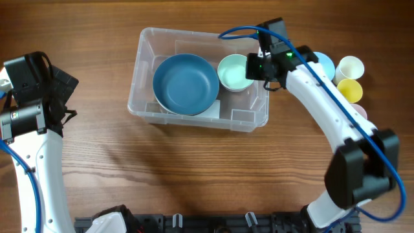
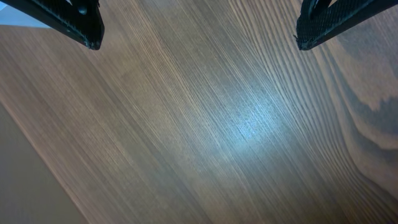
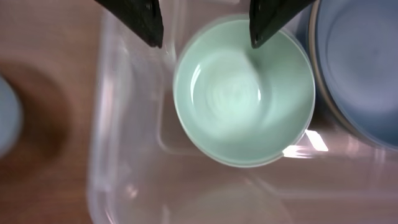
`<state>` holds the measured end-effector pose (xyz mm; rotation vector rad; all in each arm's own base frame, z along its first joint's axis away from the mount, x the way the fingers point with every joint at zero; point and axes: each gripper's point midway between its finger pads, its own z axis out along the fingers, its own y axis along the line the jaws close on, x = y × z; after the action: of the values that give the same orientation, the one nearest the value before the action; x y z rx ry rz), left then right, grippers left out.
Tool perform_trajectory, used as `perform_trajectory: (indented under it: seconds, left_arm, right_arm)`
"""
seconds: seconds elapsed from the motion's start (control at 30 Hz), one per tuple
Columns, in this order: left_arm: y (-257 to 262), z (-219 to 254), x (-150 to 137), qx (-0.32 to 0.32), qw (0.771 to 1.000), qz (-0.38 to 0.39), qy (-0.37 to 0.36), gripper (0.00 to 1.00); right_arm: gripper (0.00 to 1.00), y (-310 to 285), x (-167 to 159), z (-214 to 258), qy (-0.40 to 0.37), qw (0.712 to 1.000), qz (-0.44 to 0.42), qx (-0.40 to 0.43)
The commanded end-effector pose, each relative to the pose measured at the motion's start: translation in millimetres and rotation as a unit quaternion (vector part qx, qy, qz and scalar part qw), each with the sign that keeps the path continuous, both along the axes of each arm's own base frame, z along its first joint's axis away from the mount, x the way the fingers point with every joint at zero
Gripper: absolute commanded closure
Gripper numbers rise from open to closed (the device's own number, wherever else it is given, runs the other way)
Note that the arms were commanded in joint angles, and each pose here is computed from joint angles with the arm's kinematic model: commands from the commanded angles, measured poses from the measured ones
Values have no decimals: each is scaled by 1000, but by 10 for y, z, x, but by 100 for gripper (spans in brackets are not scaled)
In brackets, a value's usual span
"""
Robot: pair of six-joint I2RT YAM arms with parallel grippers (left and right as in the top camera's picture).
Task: Pack container
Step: 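Lift the green bowl and lower it into the pink bowl, then release the green bowl and grasp the light blue bowl's rim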
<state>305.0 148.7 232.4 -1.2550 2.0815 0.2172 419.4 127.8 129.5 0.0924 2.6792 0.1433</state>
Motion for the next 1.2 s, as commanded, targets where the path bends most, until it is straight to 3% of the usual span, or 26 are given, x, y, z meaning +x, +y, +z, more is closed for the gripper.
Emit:
perform_trajectory:
  seconds: [0.0,0.1,0.23,0.4,0.6,0.8,1.17]
  left_arm:
    - [22,50,7,2,1000,2,-7,1]
    - [21,52,8,2,1000,2,-7,0]
    - [22,50,7,2,1000,2,-7,0]
    - [22,50,7,2,1000,2,-7,0]
    - [21,52,8,2,1000,2,-7,0]
    - [22,52,8,2,1000,2,-7,0]
    - [21,52,8,2,1000,2,-7,0]
  right_arm:
    - [55,-649,-126,696,-57,988,-135,-42]
    - [59,-1085,-317,757,-30,978,-204,-22]
    - [60,-1363,-374,735,2,978,-200,52]
    - [59,-1778,-510,571,29,963,-262,52]
    - [59,-1773,-587,194,52,934,-342,86]
    - [59,-1584,-470,-57,47,903,-388,179]
    - [59,-1588,-461,-471,51,847,-479,224]
